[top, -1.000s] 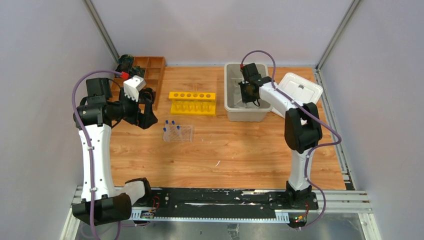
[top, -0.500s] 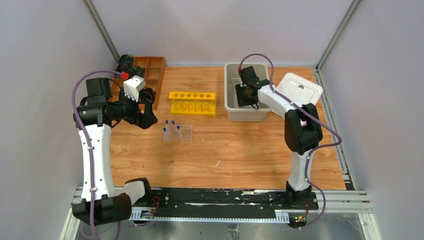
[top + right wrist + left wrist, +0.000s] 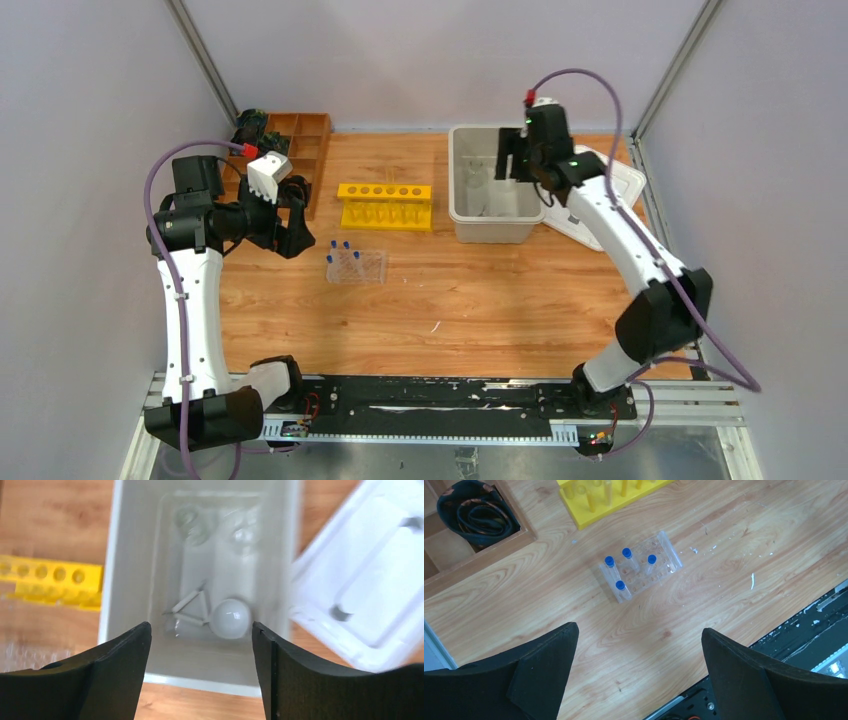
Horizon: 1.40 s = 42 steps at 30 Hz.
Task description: Organize the chemistry lab equipment
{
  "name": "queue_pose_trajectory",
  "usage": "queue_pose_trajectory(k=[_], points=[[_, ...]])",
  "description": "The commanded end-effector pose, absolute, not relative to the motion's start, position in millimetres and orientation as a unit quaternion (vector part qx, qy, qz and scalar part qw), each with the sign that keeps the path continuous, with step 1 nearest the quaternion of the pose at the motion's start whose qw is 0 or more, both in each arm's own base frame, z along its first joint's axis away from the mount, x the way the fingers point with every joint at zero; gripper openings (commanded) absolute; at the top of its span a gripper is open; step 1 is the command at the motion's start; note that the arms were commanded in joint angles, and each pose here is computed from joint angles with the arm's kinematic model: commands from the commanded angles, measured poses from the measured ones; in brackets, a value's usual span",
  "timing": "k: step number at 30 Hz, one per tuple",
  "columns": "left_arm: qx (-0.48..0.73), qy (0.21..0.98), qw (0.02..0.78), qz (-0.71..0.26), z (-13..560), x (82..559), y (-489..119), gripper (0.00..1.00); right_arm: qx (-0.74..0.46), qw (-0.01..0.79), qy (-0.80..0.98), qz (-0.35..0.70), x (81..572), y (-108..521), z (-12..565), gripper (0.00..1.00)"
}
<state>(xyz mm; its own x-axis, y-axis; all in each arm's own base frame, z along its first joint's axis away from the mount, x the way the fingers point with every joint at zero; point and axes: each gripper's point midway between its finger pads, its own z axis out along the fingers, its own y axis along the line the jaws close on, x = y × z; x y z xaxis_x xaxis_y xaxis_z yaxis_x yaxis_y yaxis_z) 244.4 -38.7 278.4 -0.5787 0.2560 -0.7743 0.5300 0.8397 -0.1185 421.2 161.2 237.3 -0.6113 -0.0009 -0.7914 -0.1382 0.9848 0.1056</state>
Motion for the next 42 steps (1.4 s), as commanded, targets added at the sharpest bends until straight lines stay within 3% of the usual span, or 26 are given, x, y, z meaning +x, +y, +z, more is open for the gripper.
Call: queue_pose_trajectory(k=[1, 3, 8, 13, 20, 42], points=[[0.232, 0.866, 0.409, -0.170, 283, 242, -40, 1.00, 0.095, 0.459, 0.883, 0.014, 411, 70, 259, 0.84], [0.232, 0.866, 0.409, -0.171, 284, 242, -40, 1.00, 0.146, 0.447, 0.882, -0.001, 404, 35, 248, 0.94], [0.234, 0.864, 0.409, -0.177, 283, 241, -42, 1.00, 0.264, 0.377, 0.887, -0.027, 387, -32, 188, 0.97], [0.239, 0.863, 0.407, -0.183, 280, 239, -44, 1.00, 0.348, 0.315, 0.881, -0.065, 373, -71, 134, 0.83], [0.244, 0.864, 0.396, -0.191, 271, 240, -45, 1.00, 0.386, 0.276, 0.878, -0.062, 382, -86, 91, 0.81], [0.249, 0.867, 0.375, -0.215, 257, 246, -48, 0.99, 0.462, 0.227, 0.853, -0.082, 356, -108, 30, 0.59]])
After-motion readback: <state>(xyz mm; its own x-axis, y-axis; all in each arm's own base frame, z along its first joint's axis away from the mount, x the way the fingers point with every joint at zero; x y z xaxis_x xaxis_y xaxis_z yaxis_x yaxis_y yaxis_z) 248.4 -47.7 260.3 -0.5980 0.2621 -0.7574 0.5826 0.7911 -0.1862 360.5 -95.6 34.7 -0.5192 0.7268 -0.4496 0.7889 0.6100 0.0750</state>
